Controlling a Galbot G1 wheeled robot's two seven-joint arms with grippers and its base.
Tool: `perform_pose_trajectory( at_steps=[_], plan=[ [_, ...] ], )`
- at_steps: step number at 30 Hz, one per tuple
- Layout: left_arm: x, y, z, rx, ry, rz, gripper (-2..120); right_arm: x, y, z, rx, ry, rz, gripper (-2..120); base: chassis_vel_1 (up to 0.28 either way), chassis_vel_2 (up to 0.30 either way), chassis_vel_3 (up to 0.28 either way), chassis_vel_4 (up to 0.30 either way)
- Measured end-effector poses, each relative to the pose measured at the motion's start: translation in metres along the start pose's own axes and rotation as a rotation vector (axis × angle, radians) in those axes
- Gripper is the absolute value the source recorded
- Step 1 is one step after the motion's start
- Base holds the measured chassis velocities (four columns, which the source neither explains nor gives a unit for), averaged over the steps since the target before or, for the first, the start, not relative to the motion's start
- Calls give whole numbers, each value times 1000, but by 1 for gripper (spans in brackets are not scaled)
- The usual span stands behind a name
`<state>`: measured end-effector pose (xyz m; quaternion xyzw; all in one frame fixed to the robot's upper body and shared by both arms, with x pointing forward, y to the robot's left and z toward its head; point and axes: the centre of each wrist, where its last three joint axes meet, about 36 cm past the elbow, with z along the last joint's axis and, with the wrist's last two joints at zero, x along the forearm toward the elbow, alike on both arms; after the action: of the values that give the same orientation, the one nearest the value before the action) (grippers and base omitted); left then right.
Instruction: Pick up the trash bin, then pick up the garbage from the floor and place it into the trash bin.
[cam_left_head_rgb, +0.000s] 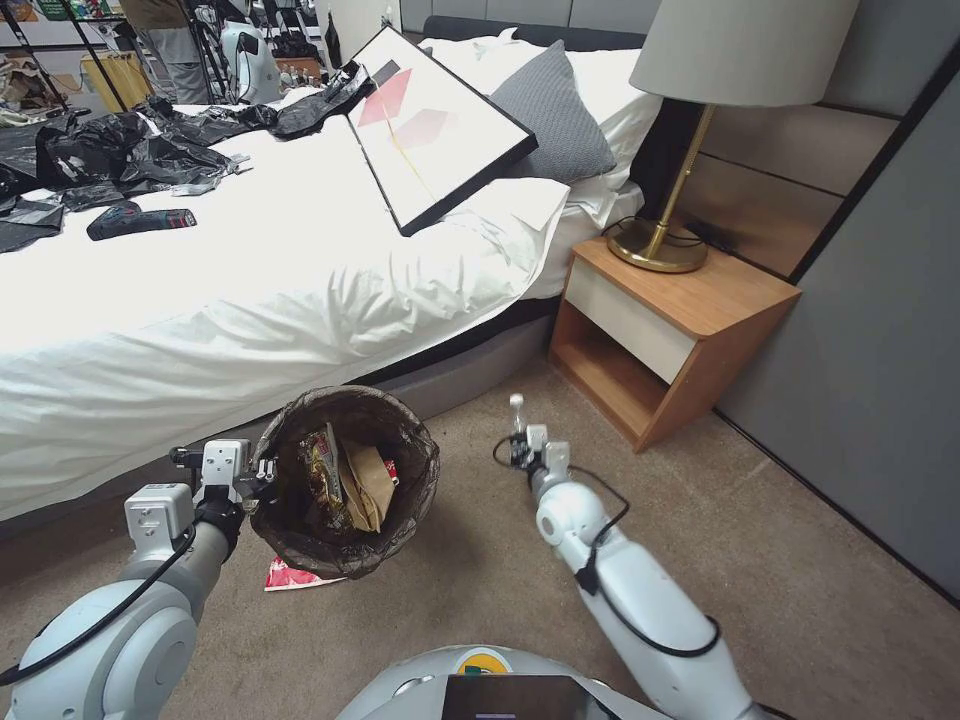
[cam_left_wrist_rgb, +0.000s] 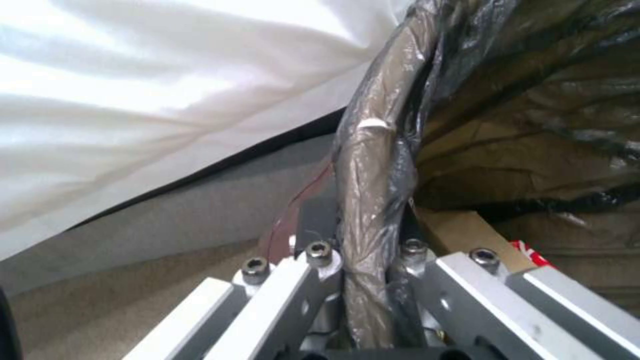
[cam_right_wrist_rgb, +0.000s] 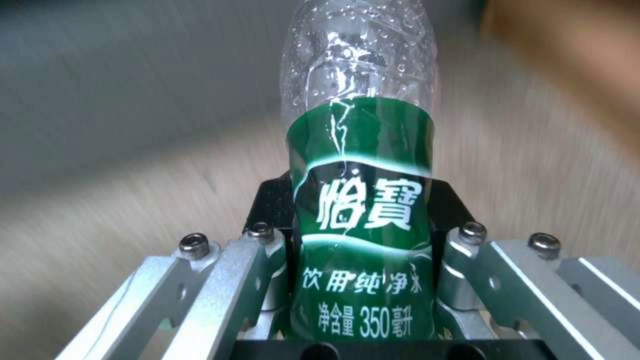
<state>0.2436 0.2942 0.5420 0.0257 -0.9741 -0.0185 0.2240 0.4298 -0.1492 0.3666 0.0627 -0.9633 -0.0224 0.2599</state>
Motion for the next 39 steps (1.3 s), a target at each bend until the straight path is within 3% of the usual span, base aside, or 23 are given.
perform_pose_trajectory(
  at_steps=[1, 12, 15, 25, 39],
  plan=[
    [0, 0, 0, -1, -1, 1, 0, 18, -3, -24, 2, -61, -28, 28, 0, 0, 0, 0],
    [0, 0, 0, -3, 0, 2, 0, 75, -18, -88, 30, -192, -134, 28, 0, 0, 0, 0],
    [-1, -1, -1, -4, -2, 4, 0, 104, -17, -113, 66, -273, -233, 28, 0, 0, 0, 0],
    [-3, -4, -4, -18, -11, -1, 0, 157, 41, -148, 176, -357, -588, 28, 0, 0, 0, 0],
    [-5, -6, -7, -22, -27, -3, 0, 177, 87, -141, 242, -265, -797, 28, 0, 0, 0, 0]
  ],
)
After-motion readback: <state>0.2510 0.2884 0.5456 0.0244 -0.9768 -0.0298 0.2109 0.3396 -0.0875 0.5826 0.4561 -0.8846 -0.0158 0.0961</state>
